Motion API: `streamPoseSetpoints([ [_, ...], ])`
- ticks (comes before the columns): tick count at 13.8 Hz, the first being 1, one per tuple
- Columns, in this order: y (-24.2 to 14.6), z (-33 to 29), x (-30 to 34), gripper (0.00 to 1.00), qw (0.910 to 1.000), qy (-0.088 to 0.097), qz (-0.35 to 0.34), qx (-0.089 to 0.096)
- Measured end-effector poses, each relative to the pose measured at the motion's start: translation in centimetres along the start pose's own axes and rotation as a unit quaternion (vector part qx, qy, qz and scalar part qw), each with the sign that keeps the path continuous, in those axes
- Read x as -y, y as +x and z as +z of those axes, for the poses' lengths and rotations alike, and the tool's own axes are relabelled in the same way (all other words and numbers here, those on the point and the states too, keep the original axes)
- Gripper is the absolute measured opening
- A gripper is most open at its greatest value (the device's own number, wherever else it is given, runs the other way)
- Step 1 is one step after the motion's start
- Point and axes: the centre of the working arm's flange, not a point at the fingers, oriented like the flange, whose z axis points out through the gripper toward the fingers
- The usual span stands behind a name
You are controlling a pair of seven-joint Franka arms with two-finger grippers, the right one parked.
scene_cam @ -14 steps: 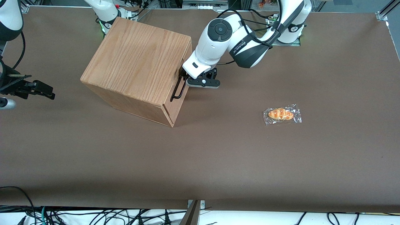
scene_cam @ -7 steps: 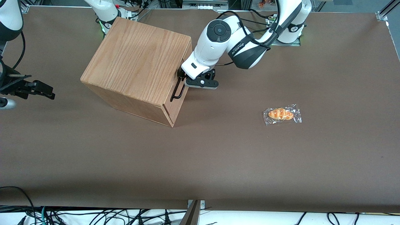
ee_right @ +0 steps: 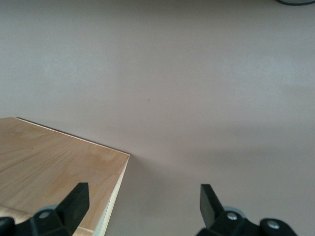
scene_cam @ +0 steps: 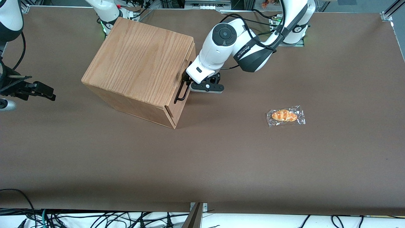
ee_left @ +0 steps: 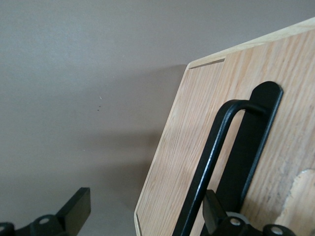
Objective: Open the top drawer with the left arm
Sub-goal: 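Pull the handle outward with the left gripper, sliding the drawer open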
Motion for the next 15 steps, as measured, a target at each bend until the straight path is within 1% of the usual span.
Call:
streamPoseSetpoints([
  [5,0.3,-0.1,0.4,1.0,1.0,0.007,-0.004,0.001],
  [9,0.9,-0.5,1.2,1.0,0.9997,0.02,-0.011,0.004],
  [12,1.6,-1.0,2.2,1.0,0.9994,0.031,-0.012,0.002],
  [15,2.3,-1.4,2.9,1.0,0.9993,0.036,-0.012,-0.001],
])
